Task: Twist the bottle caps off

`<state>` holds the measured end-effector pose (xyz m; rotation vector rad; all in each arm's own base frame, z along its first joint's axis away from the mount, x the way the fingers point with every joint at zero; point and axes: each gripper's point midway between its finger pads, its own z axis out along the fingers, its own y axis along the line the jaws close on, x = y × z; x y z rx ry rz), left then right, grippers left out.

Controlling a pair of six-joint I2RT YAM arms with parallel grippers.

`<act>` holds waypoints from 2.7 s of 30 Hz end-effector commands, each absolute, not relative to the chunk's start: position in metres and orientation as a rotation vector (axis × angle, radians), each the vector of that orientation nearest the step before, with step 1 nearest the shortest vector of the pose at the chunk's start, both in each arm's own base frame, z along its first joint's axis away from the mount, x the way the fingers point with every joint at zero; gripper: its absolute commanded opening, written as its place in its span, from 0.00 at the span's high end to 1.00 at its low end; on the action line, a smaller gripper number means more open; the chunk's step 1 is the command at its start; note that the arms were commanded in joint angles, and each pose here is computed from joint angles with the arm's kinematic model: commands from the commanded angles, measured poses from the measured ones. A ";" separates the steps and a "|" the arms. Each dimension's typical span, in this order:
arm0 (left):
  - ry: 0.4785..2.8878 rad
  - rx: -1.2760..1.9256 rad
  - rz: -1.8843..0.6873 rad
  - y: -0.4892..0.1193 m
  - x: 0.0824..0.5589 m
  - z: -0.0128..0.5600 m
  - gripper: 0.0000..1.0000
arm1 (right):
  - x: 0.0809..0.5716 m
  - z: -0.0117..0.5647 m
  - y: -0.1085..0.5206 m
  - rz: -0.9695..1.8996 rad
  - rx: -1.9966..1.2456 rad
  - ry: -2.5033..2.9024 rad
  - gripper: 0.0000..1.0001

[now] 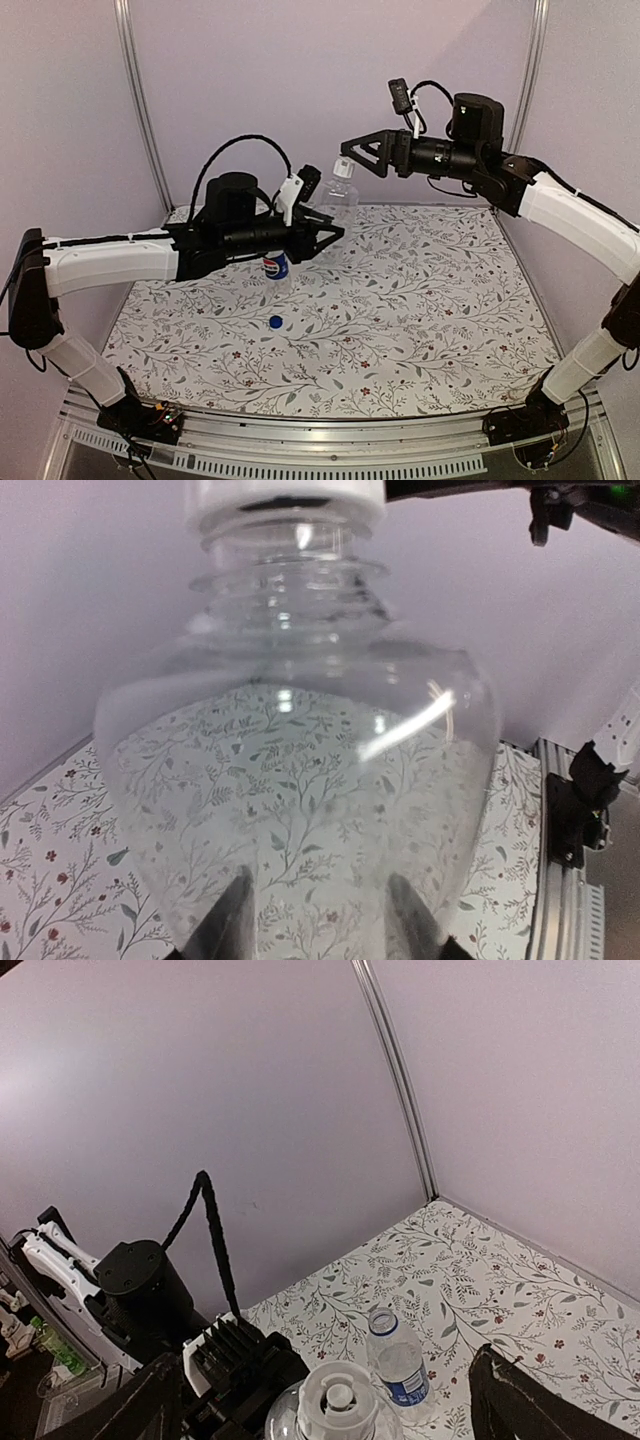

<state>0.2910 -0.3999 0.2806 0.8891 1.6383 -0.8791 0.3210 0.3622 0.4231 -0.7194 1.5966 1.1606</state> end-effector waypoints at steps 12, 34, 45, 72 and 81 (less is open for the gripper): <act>1.642 0.858 -0.785 -0.403 0.298 0.288 0.76 | 0.338 0.405 0.395 1.144 -0.677 1.697 0.20; 1.636 0.849 -0.751 -0.400 0.300 0.291 0.76 | 0.333 0.385 0.398 1.155 -0.713 1.735 0.54; 1.631 0.850 -0.746 -0.399 0.299 0.292 0.76 | 0.336 0.376 0.399 1.145 -0.716 1.760 0.57; 1.223 1.281 -1.365 -0.409 0.200 0.328 0.76 | 0.241 0.387 0.367 1.389 -1.405 1.245 0.87; 1.183 1.338 -1.443 -0.409 0.187 0.327 0.76 | 0.236 0.386 0.366 1.469 -1.453 1.198 0.83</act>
